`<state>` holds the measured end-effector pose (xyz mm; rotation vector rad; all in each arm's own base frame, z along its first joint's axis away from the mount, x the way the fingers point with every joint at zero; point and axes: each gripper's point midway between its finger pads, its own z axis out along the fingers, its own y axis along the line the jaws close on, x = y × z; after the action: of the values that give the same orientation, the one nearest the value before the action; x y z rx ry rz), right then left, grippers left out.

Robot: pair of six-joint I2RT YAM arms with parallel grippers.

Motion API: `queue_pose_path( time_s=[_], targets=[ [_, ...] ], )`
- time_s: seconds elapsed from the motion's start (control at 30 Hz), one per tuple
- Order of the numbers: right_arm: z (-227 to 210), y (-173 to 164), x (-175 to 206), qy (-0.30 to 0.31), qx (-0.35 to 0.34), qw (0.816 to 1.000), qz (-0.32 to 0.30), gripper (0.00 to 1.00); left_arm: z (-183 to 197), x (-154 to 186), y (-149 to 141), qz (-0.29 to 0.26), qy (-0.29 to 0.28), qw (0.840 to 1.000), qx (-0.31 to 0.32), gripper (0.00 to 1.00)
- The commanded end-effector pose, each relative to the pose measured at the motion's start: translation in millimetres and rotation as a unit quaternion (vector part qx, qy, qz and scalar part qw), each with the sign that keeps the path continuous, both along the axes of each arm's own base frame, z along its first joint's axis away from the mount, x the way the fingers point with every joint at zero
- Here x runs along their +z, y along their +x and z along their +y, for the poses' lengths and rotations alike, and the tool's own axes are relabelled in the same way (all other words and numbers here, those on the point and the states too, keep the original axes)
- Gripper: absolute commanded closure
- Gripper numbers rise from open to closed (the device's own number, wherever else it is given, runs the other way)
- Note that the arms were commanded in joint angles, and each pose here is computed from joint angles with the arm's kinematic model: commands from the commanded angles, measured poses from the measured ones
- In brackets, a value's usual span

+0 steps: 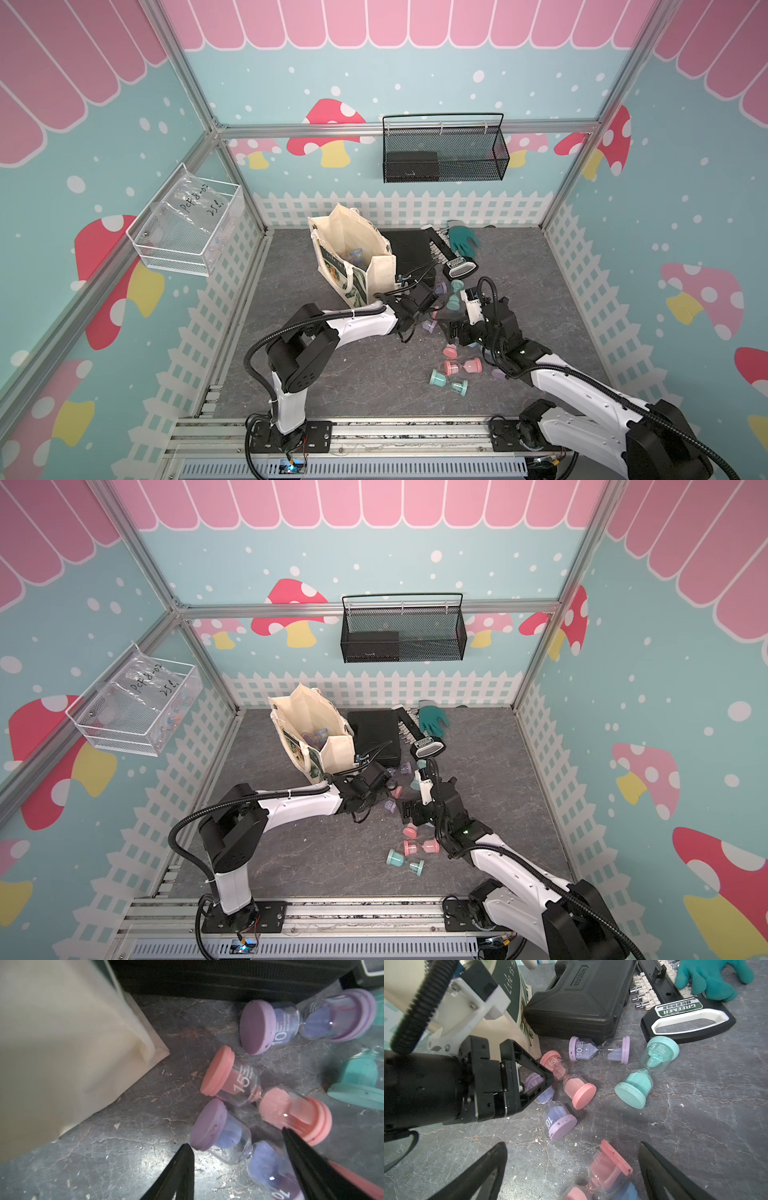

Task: Put the hourglass into the canvas bag
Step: Pick up the hourglass from the center of the board.

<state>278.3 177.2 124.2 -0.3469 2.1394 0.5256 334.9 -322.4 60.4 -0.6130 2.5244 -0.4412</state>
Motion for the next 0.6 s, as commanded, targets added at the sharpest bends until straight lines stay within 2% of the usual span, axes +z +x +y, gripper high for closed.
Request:
queue_pose_path(
  time_s=[0.0, 0.3, 0.57],
  targets=[
    [-1.5, -2.7, -2.4, 0.006, 0.003, 1.000, 0.002, 0.00, 3.6, -2.0, 1.6, -0.004, 0.020, 0.999, 0.030, 0.27],
    [-4.7, -1.5, -2.8, 0.006, 0.000, 1.000, -0.002, 0.01, 9.9, -15.2, 0.7, 0.005, 0.061, 0.997, 0.042, 0.28],
    [-5.6, -0.8, -6.8, 0.009, -0.001, 1.000, 0.004, 0.00, 11.7, -24.4, 0.7, 0.012, 0.072, 0.996, 0.048, 0.32]
  ],
)
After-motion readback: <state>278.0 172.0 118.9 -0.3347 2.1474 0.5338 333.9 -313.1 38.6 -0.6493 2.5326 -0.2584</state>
